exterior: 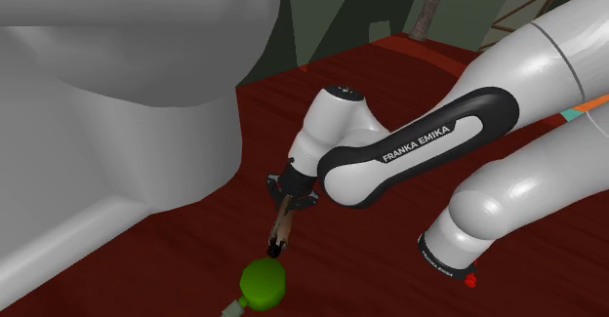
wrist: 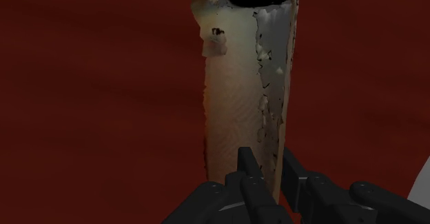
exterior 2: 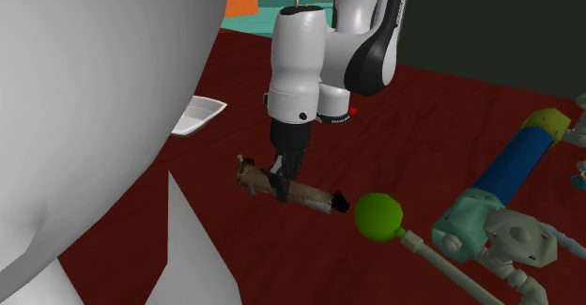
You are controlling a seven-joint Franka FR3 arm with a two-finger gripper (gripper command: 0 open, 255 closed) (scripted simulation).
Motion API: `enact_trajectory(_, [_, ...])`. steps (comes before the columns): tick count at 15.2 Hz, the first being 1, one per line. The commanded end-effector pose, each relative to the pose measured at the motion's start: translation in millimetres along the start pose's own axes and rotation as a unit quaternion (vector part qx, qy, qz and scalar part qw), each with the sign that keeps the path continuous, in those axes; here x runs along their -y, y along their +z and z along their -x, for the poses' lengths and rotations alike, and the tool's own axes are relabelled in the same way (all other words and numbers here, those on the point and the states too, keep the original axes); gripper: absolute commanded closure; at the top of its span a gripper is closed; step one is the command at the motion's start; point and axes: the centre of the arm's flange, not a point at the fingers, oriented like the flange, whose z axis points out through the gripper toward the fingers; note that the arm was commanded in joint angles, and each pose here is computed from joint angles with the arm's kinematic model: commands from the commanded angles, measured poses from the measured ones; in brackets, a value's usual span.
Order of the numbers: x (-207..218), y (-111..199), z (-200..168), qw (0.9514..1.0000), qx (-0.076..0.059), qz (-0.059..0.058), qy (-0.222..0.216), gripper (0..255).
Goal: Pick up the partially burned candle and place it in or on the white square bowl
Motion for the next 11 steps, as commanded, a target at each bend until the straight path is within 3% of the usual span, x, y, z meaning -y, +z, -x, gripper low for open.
enact_trajectory(1, [1, -5, 0, 1.0000, 0.000, 0.001, 0.000, 255])
enact_trajectory(11, [11, -57, -1, 1.0000, 0.000, 0.001, 0.000, 255])
